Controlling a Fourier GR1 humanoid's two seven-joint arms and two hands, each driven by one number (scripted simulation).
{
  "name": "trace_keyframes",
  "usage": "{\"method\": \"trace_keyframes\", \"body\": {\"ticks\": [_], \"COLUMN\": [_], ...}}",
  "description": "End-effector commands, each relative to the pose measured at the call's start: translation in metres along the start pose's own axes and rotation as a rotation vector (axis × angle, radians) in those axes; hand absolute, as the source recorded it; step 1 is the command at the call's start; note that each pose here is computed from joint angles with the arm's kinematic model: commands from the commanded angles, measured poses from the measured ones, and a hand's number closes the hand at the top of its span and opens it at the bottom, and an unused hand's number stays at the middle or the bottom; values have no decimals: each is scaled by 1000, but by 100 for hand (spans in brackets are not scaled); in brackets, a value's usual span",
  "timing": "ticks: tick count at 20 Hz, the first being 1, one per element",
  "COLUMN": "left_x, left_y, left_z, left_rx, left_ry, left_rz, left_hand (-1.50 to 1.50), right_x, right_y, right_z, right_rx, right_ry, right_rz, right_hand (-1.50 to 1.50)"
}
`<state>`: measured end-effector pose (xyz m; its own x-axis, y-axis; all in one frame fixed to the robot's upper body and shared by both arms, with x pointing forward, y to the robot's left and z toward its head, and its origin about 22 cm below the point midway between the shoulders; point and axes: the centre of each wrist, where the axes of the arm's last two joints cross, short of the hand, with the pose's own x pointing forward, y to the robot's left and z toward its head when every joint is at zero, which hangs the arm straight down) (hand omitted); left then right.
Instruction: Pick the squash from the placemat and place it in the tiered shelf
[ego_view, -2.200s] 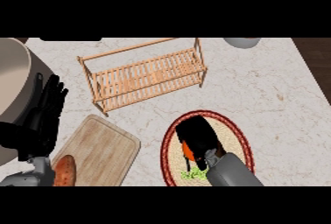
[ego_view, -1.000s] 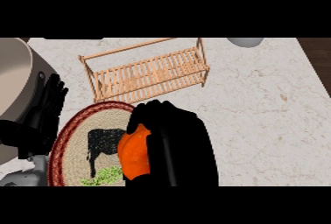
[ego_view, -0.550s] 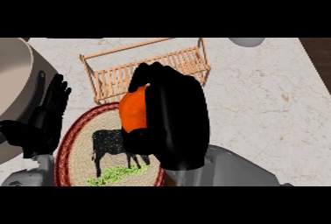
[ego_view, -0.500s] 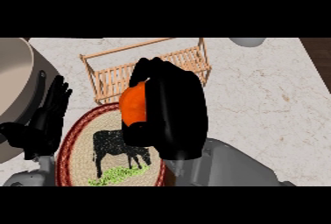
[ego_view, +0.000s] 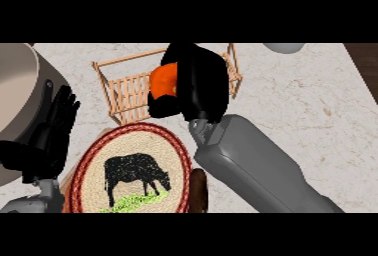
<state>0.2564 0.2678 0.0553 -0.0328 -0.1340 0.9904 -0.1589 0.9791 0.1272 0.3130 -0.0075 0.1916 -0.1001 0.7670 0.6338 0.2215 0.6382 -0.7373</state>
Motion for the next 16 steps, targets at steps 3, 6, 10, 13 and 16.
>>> {"method": "trace_keyframes", "body": {"ticks": [3,6,10,13,16], "left_x": [20,-7,4,11,8], "left_y": [1,-15,9,-6,-3], "left_z": [-8,5,4,-13,-12], "left_rx": [-2,5,2,-2,0], "left_ry": [-13,-13,-15,-18,-14], "left_rz": [-4,2,-1,0,2], "left_hand": [0,0,0,0,0], "right_x": [-22,-23,-17,-45,-33], "right_y": [23,35,39,52,53], "right_z": [-33,-37,-50,-57,-65], "right_rx": [-68,-58,-47,-82,-9], "right_ry": [50,12,53,105,134], "right_rz": [-63,-70,-52,-163,-159], "right_hand": [150,150,150,150,-150]}}
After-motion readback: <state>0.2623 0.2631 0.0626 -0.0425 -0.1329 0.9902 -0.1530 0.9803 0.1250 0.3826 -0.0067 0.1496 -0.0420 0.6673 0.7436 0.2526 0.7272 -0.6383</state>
